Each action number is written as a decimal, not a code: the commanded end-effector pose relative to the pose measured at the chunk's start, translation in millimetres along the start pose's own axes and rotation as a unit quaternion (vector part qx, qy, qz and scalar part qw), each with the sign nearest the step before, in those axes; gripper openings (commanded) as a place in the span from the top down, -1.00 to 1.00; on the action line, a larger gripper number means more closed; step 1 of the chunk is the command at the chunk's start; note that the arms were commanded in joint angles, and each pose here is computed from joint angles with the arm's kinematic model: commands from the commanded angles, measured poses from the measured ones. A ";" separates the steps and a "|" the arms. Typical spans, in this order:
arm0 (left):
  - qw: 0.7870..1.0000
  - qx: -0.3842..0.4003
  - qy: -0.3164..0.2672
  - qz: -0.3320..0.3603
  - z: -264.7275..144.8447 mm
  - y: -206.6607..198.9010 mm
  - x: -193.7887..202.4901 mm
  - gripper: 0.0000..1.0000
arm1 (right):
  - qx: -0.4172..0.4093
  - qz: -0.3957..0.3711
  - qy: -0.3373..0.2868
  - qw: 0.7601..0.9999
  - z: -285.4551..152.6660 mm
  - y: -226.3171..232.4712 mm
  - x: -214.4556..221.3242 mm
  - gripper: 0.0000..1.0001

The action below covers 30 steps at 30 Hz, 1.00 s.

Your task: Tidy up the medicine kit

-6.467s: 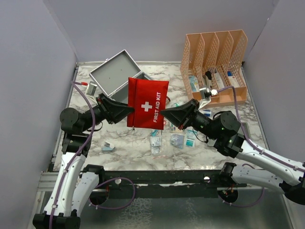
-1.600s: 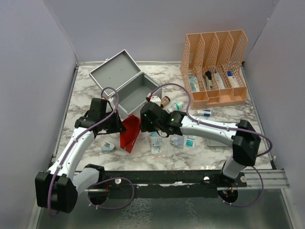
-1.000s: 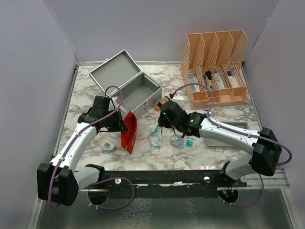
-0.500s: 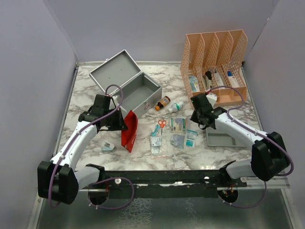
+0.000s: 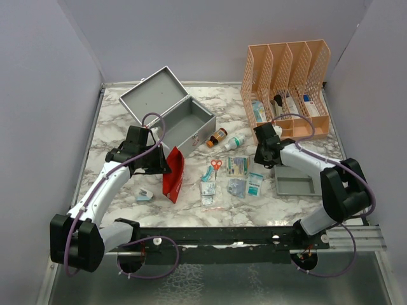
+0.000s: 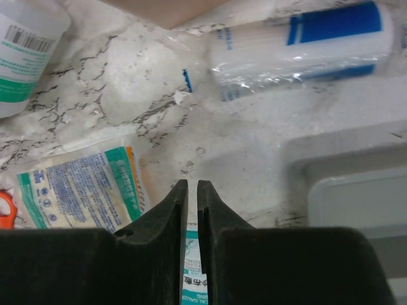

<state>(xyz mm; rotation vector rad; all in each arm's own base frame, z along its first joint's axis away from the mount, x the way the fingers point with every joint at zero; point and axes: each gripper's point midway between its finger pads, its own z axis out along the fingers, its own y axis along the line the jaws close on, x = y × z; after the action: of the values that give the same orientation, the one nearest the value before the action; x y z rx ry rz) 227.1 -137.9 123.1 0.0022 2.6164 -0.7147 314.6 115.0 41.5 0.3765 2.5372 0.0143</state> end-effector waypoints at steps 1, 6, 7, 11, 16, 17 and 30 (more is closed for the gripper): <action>1.000 0.003 -0.018 0.007 -3.5 -6.6 -12.1 1.00 | -0.093 -0.039 0.008 0.995 2.6 35.6 -8.7 0.74; 1.000 0.003 -0.019 0.010 -3.8 -6.7 -12.7 1.00 | -0.161 -0.076 0.001 0.984 -1.6 57.3 -10.4 0.57; 1.000 0.002 -0.020 0.010 -3.8 -6.5 -12.7 1.00 | -0.171 -0.081 -0.002 0.982 -3.2 60.4 -11.4 0.53; 1.000 0.002 -0.019 0.008 -3.6 -6.3 -12.7 1.00 | -0.201 -0.095 -0.005 0.975 -6.8 69.7 -11.4 0.39; 1.000 0.002 -0.019 0.008 -3.4 -6.8 -12.4 1.00 | -0.209 -0.111 0.010 0.971 -2.2 72.3 -4.3 0.37; 1.000 0.003 -0.020 0.009 -3.6 -6.9 -12.6 1.00 | -0.209 -0.115 0.014 0.971 -1.1 72.4 -3.1 0.41; 1.000 0.001 -0.018 0.008 -1.9 -5.9 -11.7 1.00 | -0.238 -0.125 0.031 0.963 -4.7 78.5 6.8 0.48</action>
<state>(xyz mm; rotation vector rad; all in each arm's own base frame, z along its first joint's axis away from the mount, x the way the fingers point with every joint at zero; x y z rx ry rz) 226.4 -139.4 123.1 0.0091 2.6174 -0.7143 325.0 182.2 41.6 -0.0816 2.5486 0.4543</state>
